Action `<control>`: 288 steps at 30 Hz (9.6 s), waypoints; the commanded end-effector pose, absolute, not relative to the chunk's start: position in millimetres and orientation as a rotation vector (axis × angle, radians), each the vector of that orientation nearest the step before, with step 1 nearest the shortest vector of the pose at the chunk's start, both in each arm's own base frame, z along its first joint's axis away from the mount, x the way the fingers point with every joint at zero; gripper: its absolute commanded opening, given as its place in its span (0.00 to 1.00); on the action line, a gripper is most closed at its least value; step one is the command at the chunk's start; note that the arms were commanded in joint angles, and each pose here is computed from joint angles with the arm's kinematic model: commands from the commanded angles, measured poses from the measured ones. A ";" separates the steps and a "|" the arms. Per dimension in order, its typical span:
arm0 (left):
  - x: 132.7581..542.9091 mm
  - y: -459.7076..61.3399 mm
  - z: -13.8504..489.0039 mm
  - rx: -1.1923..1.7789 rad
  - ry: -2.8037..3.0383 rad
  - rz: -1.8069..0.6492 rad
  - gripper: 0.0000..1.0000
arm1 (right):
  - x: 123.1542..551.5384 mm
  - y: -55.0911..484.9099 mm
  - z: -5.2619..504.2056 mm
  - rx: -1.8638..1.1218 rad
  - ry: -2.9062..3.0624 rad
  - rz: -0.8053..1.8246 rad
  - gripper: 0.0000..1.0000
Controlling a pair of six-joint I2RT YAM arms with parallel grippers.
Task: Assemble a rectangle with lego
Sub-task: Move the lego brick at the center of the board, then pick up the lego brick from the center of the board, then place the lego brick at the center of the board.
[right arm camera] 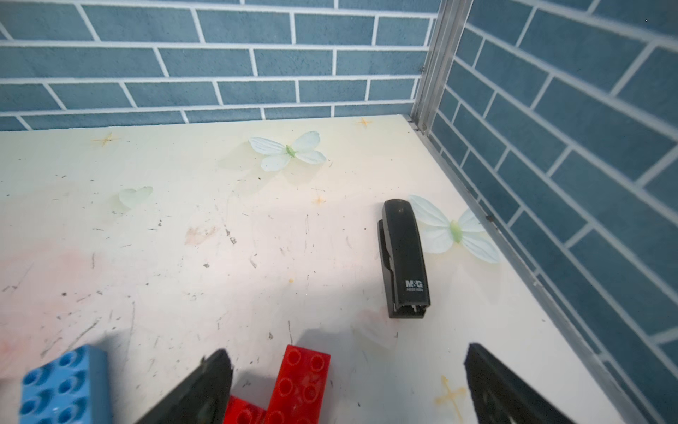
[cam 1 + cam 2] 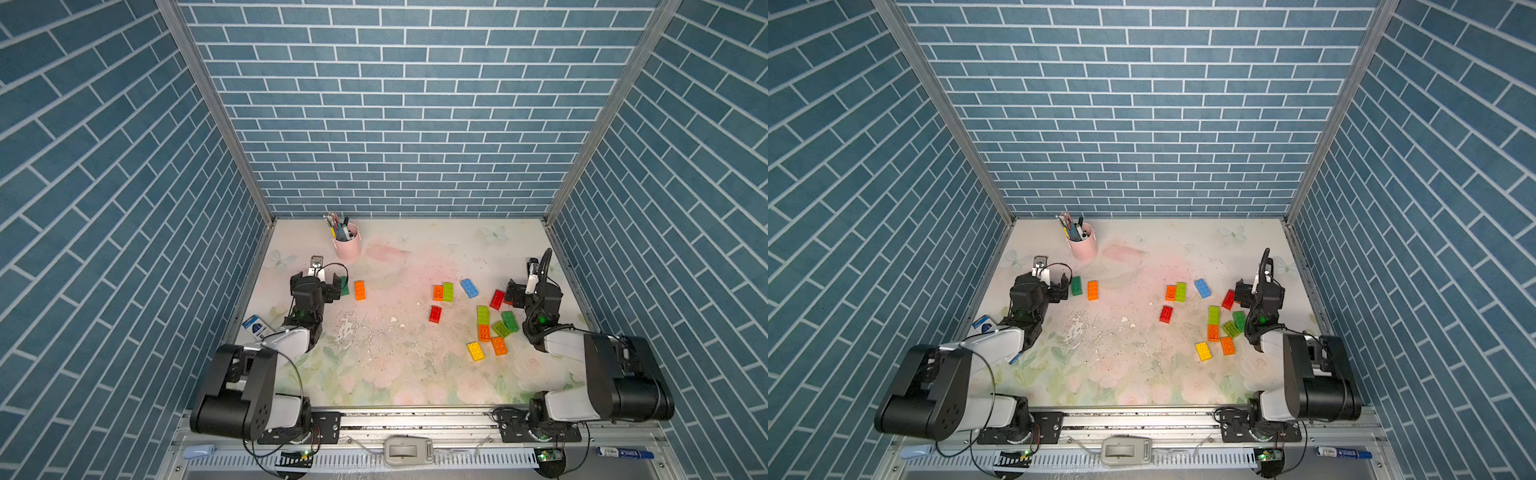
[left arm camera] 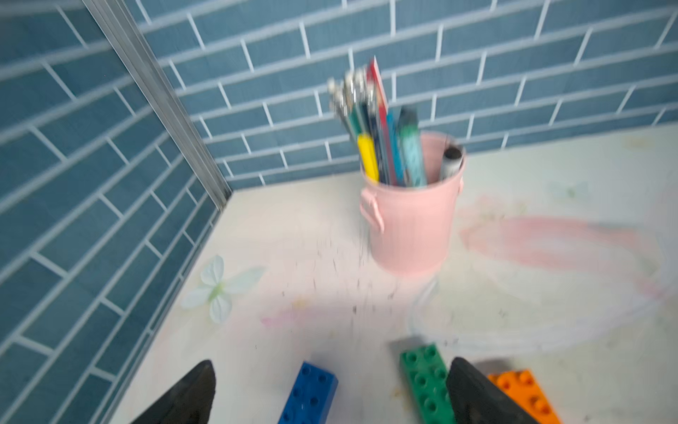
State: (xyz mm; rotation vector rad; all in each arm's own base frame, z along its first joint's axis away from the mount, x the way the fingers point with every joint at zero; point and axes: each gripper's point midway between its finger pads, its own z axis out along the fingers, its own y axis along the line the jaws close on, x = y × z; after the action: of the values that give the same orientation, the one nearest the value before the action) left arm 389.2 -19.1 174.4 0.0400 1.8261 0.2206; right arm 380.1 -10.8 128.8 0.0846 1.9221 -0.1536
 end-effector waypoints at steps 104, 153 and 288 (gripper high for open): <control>311.4 33.3 177.9 -0.599 2.426 -0.192 0.77 | 265.6 269.9 116.9 -0.385 2.791 0.312 0.55; 276.6 -114.3 81.3 -0.160 2.605 -0.060 0.71 | 201.8 247.5 69.2 -0.414 2.954 0.155 0.19; 267.6 -62.4 92.0 -0.378 2.545 -0.205 0.92 | 237.8 340.9 100.3 -0.701 2.937 0.389 0.72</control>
State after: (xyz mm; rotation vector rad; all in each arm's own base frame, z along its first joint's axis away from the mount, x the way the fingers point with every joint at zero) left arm 263.8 -67.3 72.9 -0.4085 2.5716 -0.2426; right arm 231.0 348.4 45.7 -0.7522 2.9881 0.2199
